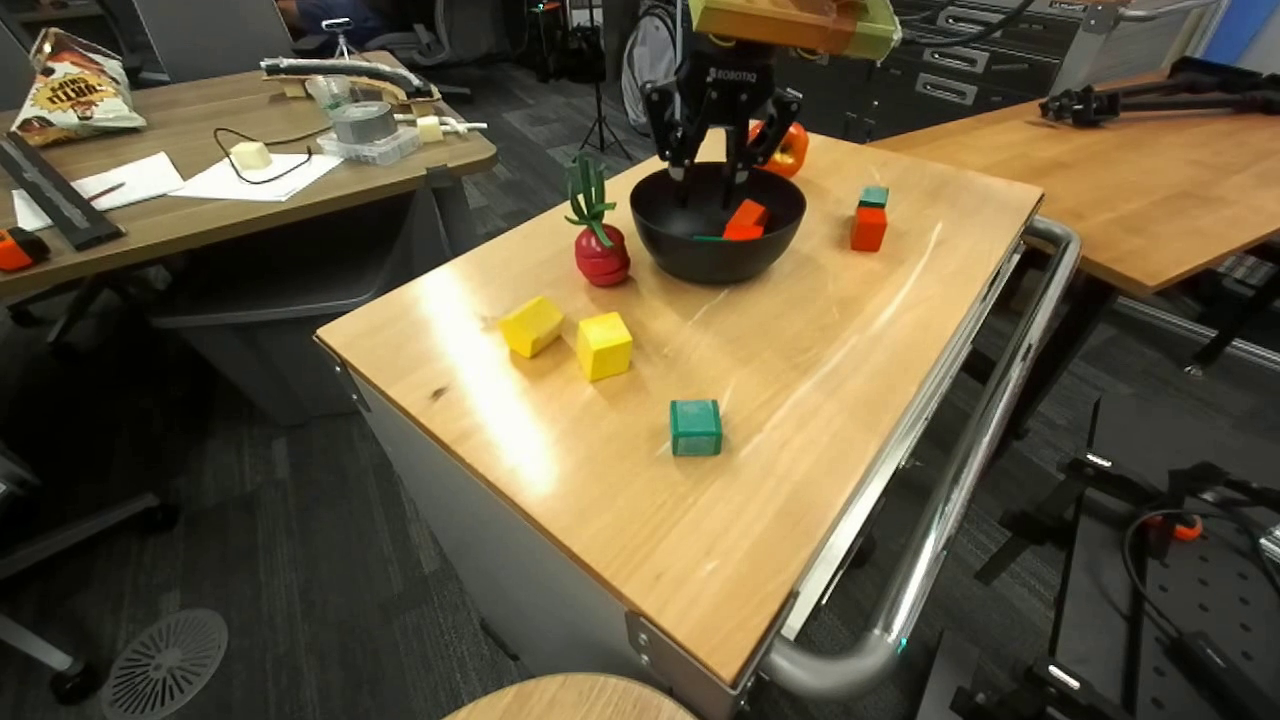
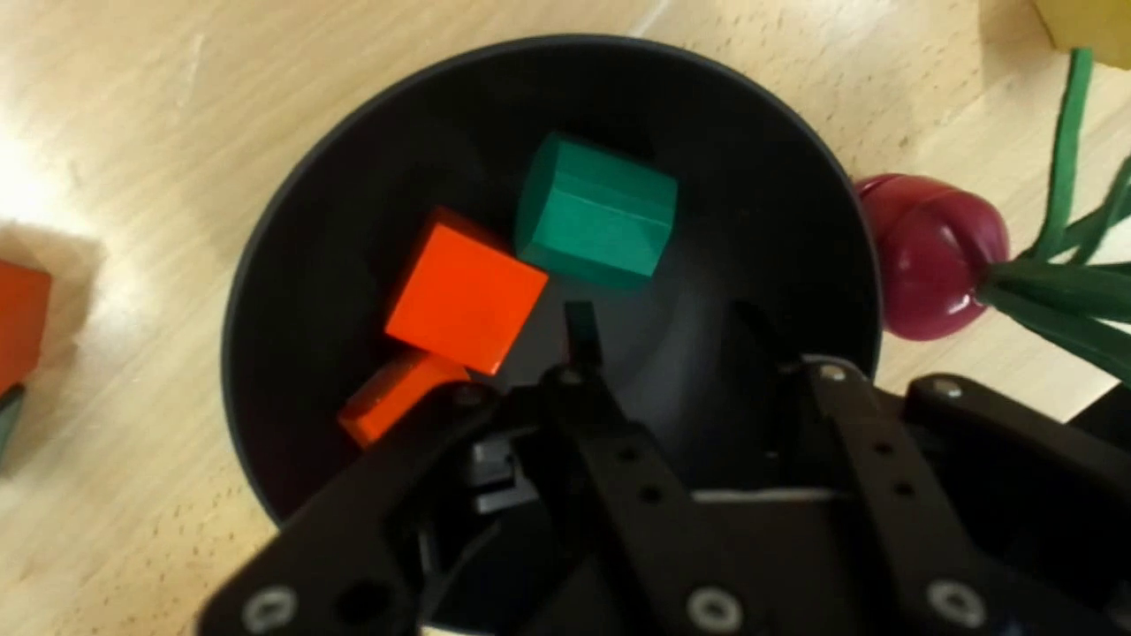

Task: Remove the blocks from the black bowl

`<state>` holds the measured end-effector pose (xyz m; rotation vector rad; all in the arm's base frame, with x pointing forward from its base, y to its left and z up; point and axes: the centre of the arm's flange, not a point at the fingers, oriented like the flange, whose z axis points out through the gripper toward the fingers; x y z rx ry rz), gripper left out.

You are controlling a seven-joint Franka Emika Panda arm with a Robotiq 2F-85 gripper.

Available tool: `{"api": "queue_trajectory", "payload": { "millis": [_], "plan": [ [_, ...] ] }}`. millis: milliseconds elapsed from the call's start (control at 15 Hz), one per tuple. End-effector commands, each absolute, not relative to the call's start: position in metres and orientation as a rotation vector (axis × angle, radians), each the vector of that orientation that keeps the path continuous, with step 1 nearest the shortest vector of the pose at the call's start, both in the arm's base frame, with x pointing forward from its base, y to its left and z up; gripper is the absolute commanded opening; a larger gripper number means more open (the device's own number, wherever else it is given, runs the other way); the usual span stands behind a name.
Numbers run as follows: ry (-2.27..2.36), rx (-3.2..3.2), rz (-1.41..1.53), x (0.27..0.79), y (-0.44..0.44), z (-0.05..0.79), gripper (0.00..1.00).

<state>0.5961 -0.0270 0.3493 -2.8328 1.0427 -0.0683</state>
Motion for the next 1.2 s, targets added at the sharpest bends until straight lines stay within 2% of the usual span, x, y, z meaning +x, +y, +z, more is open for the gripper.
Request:
{"api": "queue_trajectory", "payload": {
  "millis": [0,200,267,533,667,800,933,1000,1133],
  "plan": [
    [1.02,-2.844,-0.007,0.614,-0.027,0.344,0.66],
    [1.031,-2.854,0.068,0.614,-0.025,0.336,0.89],
    [1.033,-2.858,0.082,0.614,-0.024,0.335,0.89],
    [1.022,-2.873,0.157,0.612,-0.015,0.33,0.57],
    [1.021,-2.894,0.186,0.612,-0.012,0.326,0.49],
    [1.019,-2.924,0.193,0.613,-0.01,0.321,0.52],
    [1.023,-2.967,0.194,0.616,-0.012,0.312,0.58],
    [1.026,-2.992,0.191,0.618,-0.013,0.306,0.64],
    [1.033,-3.028,0.205,0.623,-0.017,0.291,0.65]
  ]
}}
